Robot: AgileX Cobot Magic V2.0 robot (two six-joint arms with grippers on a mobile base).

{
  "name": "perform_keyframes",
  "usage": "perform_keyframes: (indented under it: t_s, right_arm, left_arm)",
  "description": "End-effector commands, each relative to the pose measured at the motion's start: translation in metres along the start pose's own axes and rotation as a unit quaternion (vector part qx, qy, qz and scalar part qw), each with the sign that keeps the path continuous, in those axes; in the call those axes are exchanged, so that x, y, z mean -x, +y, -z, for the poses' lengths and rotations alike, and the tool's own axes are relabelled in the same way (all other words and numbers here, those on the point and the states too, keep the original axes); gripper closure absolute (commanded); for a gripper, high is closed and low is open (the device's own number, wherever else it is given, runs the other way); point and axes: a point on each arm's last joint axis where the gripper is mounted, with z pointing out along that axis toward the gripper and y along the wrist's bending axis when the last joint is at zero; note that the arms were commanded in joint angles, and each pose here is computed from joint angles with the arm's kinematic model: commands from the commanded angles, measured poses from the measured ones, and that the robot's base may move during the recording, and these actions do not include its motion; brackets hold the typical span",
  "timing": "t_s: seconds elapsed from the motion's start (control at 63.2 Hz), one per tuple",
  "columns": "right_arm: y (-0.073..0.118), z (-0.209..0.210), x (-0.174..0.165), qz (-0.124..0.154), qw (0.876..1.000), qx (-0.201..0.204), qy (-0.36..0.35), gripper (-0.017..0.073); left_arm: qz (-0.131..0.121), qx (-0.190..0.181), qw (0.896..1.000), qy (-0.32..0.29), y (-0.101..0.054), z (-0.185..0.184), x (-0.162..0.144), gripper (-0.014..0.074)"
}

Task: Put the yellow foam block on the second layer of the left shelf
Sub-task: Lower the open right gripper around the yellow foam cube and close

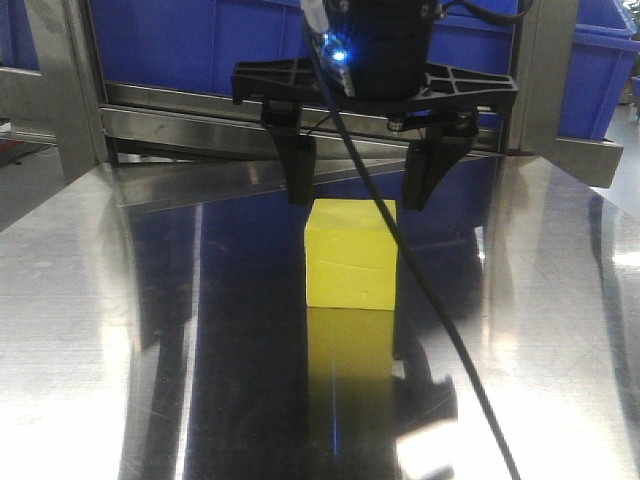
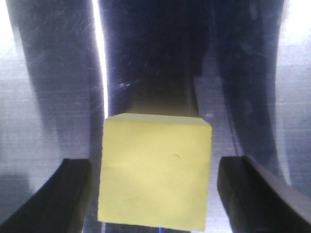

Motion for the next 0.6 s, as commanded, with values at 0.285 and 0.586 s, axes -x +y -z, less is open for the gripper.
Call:
perform_keyframes:
  t_s: [0.285,0.586]
  right_arm:
    - [0.006,0.006,0.009,0.010,0.999,0.011,-0.036,-0.0041]
    - [0.007,-0.008,0.007,0.014,1.000,0.000,-0.025,-0.0020]
  left_arm:
    - [0.006,-0.010,1.000,-0.028,-0.001,-0.001,-0.001,0.0457]
    - [0.006,-0.010,1.000,-0.028,-0.001,-0.001,-0.001,0.0457]
